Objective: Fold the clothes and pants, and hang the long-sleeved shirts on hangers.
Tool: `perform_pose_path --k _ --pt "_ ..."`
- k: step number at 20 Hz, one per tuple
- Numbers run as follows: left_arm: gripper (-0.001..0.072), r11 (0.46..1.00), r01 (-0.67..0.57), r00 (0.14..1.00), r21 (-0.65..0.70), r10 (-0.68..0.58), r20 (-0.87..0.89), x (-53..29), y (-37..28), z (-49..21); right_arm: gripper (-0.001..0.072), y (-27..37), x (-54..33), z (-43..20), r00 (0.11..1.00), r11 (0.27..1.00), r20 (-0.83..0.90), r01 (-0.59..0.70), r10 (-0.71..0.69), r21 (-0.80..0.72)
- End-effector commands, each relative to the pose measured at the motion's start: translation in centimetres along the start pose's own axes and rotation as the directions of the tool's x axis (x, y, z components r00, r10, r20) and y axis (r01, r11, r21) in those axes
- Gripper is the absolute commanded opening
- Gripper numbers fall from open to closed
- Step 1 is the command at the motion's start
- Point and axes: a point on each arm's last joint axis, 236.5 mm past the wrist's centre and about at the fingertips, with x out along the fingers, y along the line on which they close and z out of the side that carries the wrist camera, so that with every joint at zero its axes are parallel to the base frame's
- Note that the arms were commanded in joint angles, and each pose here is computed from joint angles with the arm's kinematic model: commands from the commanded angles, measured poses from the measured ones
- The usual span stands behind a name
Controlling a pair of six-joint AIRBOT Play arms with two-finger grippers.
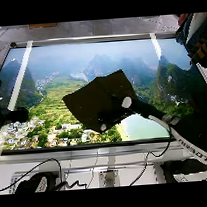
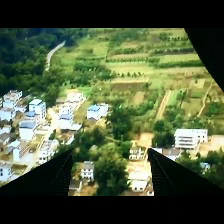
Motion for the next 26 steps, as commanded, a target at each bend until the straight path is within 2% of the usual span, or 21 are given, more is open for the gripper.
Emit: perform_pose_path --k 1,4,8,9,12,13,19,20,21,22,26 --pt "0.0529 0.991 0.122 0.992 -0.056 -0.120 0.030 0.2 -2.8 0.9 0.0024 -5.4 -5.0 -1.0 0.976 0.959 -0.055 0.196 -0.211 -0.205" --pt "0.0530 0.952 0.276 0.960 -0.135 -0.279 -0.002 1.5 -6.4 1.0 0.0024 -5.6 -7.3 -3.4 0.978 0.939 -0.025 0.191 -0.207 -0.286" --pt "0.0528 0.878 0.440 0.866 -0.187 -0.470 -0.168 4.9 -10.7 -2.2 0.0024 -6.9 -8.7 -7.5 0.982 0.928 0.005 0.180 -0.189 -0.325" --pt "0.0528 0.850 0.481 0.831 -0.215 -0.520 -0.195 5.8 -11.9 -3.3 0.0024 -7.3 -9.0 -8.5 0.982 0.924 0.007 0.180 -0.188 -0.338" --pt "0.0528 0.717 0.607 0.693 -0.344 -0.689 -0.214 7.2 -16.6 -6.7 0.0024 -8.0 -9.6 -10.3 0.982 0.919 0.014 0.182 -0.189 -0.349" --pt "0.0528 0.696 0.619 0.667 -0.364 -0.710 -0.226 7.6 -17.5 -8.1 0.0025 -8.1 -9.8 -10.5 0.982 0.917 0.022 0.183 -0.188 -0.354" --pt "0.0534 0.720 0.568 0.640 -0.399 -0.691 -0.336 10.2 -19.9 -15.7 0.0025 -7.5 -10.0 -10.8 0.986 0.922 0.021 0.164 -0.167 -0.351" --pt "0.0567 0.725 0.566 0.636 -0.393 -0.687 -0.351 10.4 -20.3 -16.3 0.0025 -7.5 -10.0 -10.8 0.986 0.922 0.020 0.164 -0.167 -0.351" --pt "0.0664 0.732 0.562 0.642 -0.385 -0.680 -0.354 10.9 -20.6 -16.4 0.0025 -7.5 -10.0 -10.8 0.986 0.922 0.021 0.164 -0.167 -0.351" --pt "0.0707 0.733 0.554 0.655 -0.394 -0.676 -0.338 11.5 -20.9 -16.0 0.0025 -7.5 -10.0 -10.8 0.986 0.922 0.020 0.163 -0.167 -0.351" --pt "0.0699 0.693 0.523 0.699 -0.497 -0.682 -0.215 13.9 -22.3 -13.4 0.0025 -6.7 -9.8 -11.1 0.991 0.934 0.009 0.127 -0.132 -0.334"
